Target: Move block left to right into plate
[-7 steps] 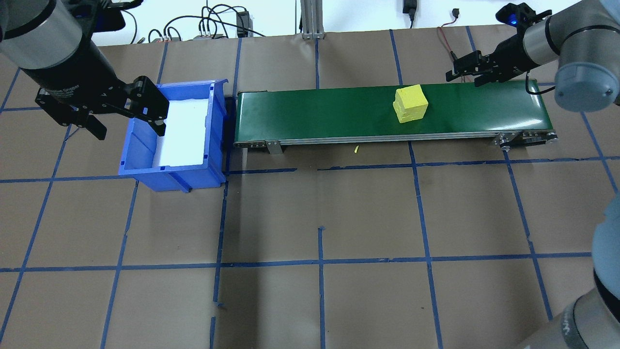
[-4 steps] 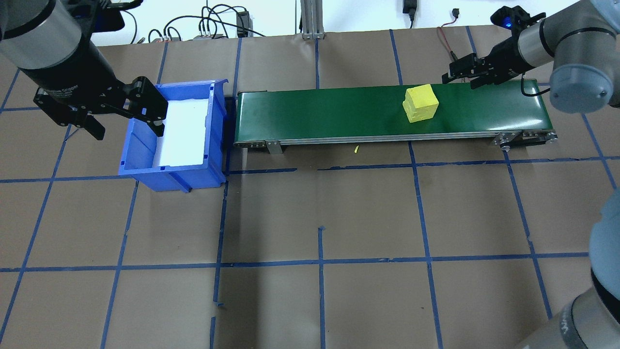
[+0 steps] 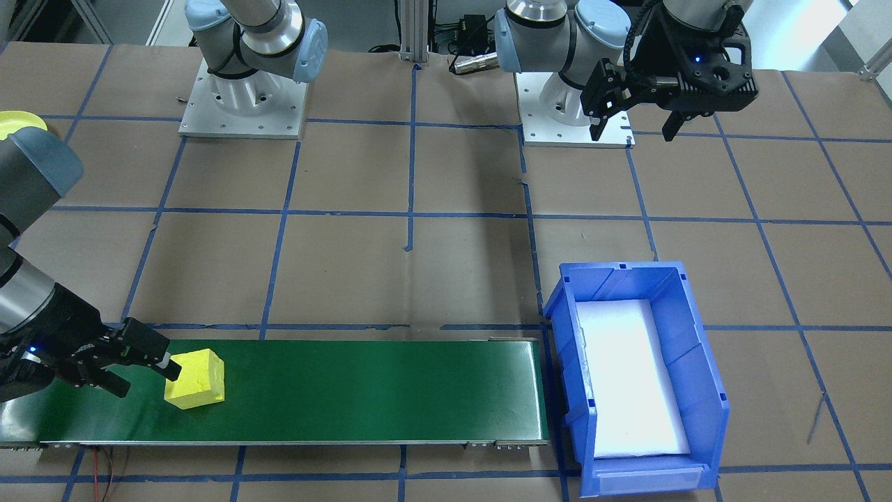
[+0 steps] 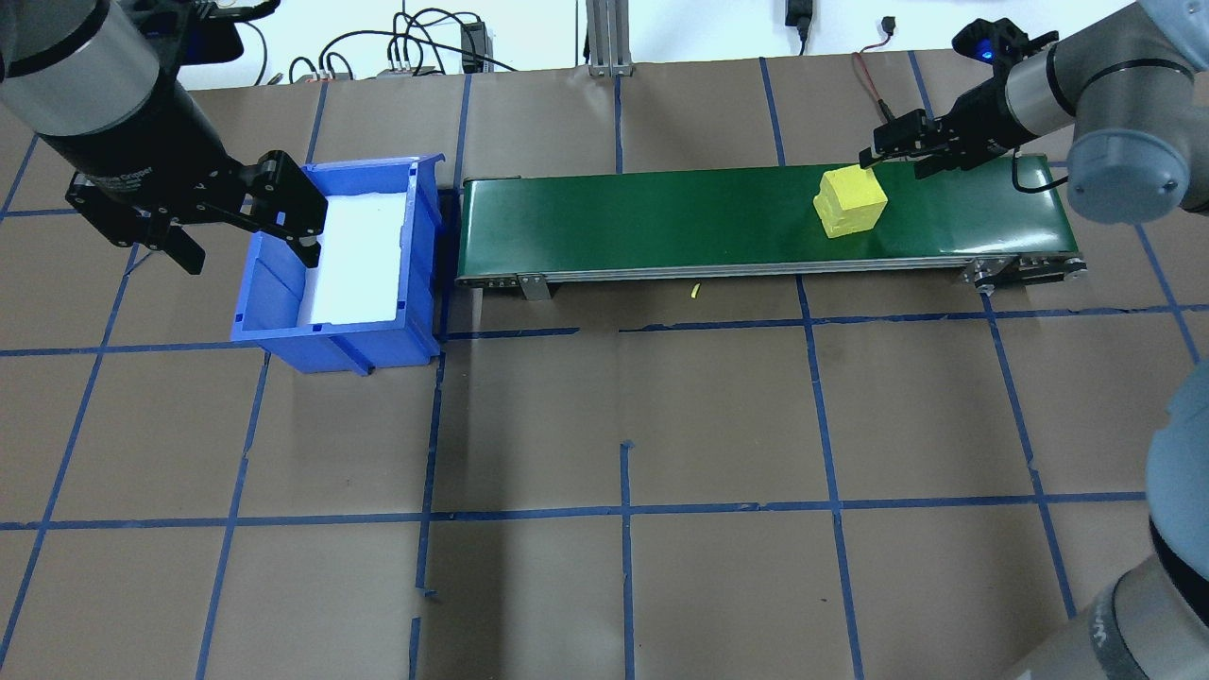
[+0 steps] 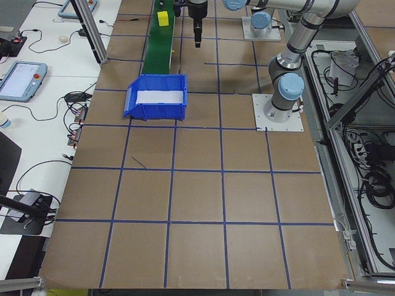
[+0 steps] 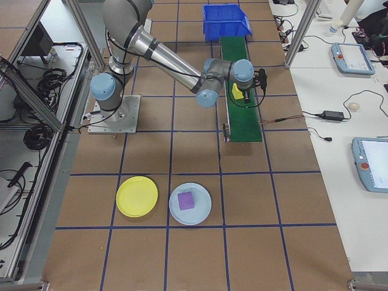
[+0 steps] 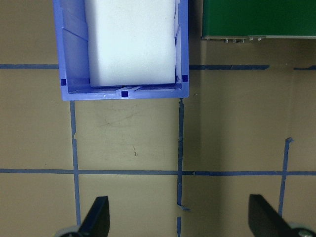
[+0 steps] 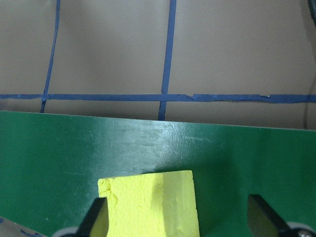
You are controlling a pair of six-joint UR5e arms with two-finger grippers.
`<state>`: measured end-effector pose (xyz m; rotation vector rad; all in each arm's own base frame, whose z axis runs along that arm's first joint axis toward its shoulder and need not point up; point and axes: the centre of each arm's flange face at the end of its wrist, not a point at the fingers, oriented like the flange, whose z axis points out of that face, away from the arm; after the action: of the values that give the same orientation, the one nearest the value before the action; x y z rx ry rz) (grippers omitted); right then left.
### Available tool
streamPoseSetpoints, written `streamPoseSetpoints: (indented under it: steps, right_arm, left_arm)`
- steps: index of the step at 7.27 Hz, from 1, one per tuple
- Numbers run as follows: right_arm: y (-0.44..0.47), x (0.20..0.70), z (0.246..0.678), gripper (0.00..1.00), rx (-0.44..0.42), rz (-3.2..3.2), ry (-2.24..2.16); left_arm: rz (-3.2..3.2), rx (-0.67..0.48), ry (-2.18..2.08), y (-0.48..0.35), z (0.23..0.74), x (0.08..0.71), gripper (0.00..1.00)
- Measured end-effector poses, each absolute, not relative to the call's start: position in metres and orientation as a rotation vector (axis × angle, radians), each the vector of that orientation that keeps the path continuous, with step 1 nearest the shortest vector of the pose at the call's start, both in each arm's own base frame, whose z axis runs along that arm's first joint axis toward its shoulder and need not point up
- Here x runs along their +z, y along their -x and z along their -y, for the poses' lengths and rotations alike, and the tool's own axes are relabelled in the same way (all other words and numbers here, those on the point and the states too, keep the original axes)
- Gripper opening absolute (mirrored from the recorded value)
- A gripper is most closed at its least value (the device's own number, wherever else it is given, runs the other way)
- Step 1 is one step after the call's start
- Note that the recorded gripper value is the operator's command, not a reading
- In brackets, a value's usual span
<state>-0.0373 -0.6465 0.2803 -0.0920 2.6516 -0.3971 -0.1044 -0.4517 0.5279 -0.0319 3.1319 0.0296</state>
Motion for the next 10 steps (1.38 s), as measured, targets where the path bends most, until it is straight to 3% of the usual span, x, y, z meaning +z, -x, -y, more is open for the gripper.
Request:
streamPoseSetpoints:
  steps: [3,4,5,6,8,10]
  right_arm:
    - [0.036,0.265,0.639,1.0,-0.351,-2.656,0.079]
    - [0.036,0.262,0.638,0.94,-0.343,-2.656,0.077]
    - [0.036,0.259,0.637,0.55,-0.334,-2.667,0.076]
    - [0.041,0.251,0.636,0.34,-0.308,-2.713,0.074]
    - [0.054,0.251,0.636,0.32,-0.266,-2.851,0.08]
    - [0.067,0.293,0.631,0.32,-0.293,-2.98,0.161]
  left_arm:
    - [-3.121,0.018,-0.008,0.101,0.451,0.531,1.0]
    - [-3.117,0.015,-0.02,0.1,0.451,0.532,1.0]
    - [-3.116,0.017,-0.026,0.1,0.451,0.532,1.0]
    - [-3.116,0.018,-0.029,0.101,0.451,0.532,1.0]
    - [-3.12,0.017,-0.024,0.101,0.451,0.532,1.0]
    - [-3.118,0.019,-0.023,0.101,0.45,0.533,1.0]
